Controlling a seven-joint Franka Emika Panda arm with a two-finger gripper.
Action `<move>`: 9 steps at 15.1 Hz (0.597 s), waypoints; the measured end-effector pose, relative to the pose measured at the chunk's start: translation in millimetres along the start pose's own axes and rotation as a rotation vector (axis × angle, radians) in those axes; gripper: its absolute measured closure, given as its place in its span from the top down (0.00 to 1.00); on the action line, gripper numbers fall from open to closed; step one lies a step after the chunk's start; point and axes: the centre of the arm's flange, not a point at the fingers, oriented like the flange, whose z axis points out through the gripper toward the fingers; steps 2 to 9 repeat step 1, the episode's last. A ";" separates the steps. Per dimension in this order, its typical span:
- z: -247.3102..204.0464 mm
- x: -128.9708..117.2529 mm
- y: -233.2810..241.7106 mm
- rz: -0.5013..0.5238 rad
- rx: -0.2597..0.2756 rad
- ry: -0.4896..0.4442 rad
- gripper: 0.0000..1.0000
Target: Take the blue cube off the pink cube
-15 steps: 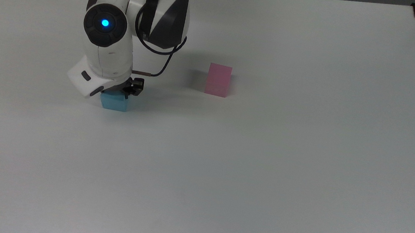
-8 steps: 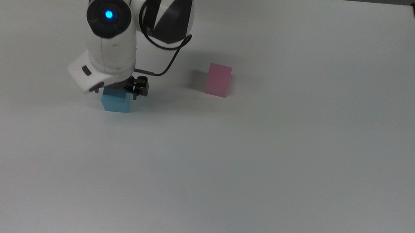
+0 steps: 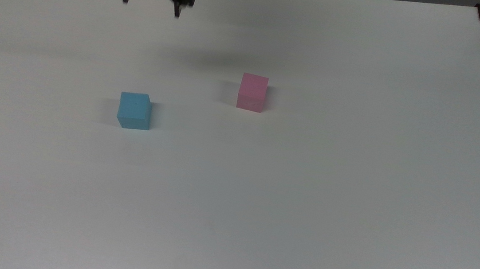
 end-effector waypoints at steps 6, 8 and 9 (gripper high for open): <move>-10.6 -11.8 0.1 0.000 0.005 -0.002 1.00; -10.6 -11.8 0.1 0.000 0.005 -0.002 1.00; -10.6 -11.8 0.1 0.000 0.005 -0.002 1.00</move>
